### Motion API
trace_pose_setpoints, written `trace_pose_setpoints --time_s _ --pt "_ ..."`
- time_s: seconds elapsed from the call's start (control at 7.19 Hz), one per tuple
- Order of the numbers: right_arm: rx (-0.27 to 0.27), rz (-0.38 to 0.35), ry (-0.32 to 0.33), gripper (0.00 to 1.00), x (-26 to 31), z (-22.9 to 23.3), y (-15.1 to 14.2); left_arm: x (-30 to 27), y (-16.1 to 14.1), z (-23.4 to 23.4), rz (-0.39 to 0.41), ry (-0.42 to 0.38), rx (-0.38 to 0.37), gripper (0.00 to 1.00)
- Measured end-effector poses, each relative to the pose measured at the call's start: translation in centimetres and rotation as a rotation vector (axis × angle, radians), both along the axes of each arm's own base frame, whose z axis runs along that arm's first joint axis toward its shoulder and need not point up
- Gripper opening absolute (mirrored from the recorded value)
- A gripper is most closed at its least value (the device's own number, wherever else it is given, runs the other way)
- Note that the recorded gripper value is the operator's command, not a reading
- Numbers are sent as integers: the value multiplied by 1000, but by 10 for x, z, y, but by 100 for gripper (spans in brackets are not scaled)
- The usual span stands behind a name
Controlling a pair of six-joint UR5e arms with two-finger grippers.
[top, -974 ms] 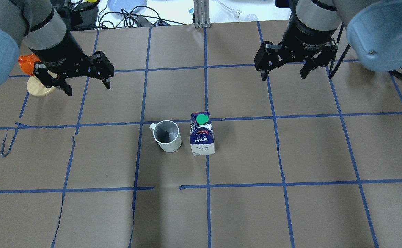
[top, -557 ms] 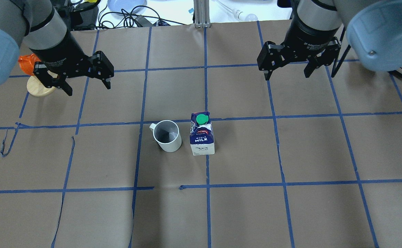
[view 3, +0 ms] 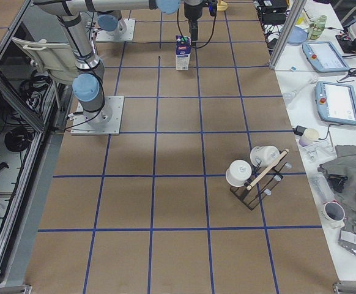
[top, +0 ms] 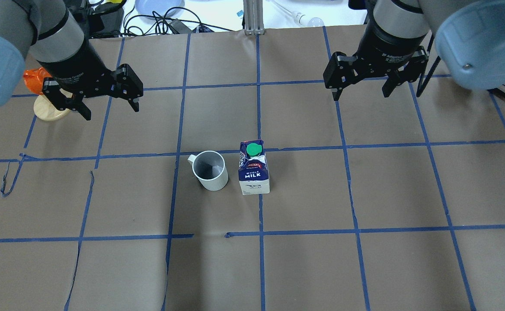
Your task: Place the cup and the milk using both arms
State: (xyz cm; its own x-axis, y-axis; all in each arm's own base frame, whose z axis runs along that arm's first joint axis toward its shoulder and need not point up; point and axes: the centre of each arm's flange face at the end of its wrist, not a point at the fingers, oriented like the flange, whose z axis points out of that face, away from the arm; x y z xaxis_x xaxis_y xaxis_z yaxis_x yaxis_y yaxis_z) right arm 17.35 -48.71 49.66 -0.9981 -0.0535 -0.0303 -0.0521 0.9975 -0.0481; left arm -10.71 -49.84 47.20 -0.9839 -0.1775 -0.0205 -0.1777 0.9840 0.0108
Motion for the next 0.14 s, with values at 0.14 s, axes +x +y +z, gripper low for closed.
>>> trace_pose_setpoints --time_s 0.14 --pt "0 0 0 100 0 0 0 0 0 0 0 0 1 100"
